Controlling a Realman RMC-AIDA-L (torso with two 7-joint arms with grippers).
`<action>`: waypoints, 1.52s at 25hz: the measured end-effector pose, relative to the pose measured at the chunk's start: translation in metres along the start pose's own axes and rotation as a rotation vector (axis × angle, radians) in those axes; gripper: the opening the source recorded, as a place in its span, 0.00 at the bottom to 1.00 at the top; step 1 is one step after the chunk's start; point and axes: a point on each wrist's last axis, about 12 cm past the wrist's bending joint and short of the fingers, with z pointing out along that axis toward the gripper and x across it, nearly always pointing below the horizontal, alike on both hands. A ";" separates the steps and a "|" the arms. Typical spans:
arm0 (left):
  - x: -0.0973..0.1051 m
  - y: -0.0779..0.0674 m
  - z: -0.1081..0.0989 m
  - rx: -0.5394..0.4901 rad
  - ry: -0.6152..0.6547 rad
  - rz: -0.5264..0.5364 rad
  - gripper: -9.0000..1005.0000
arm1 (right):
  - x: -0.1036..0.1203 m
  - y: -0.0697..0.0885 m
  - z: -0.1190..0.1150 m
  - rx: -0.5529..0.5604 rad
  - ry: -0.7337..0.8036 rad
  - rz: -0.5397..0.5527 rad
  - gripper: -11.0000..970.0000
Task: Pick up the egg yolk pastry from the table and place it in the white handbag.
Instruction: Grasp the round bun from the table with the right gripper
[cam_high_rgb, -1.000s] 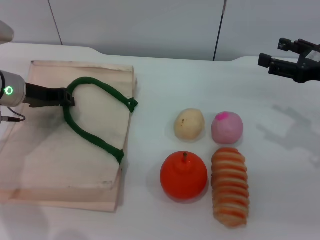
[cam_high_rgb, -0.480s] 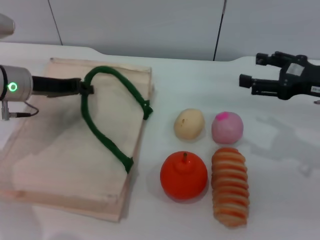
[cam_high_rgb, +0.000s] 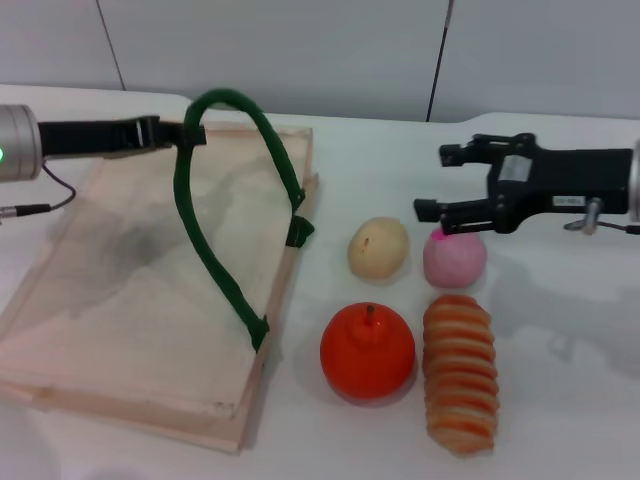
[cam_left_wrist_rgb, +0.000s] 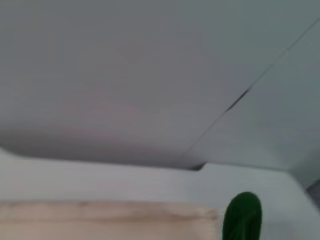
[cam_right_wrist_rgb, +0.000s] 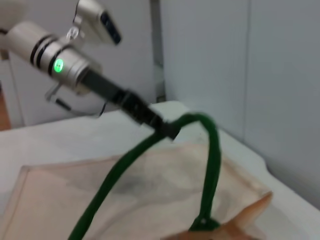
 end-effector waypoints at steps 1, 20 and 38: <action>-0.001 -0.001 -0.003 0.019 -0.013 0.001 0.14 | -0.002 0.000 0.003 -0.009 0.013 -0.010 0.91; -0.013 -0.019 -0.023 0.231 -0.137 0.042 0.14 | 0.001 0.003 0.068 -0.026 0.274 -0.113 0.91; -0.015 -0.024 -0.027 0.280 -0.179 0.048 0.15 | 0.003 0.001 0.089 0.024 0.367 -0.158 0.92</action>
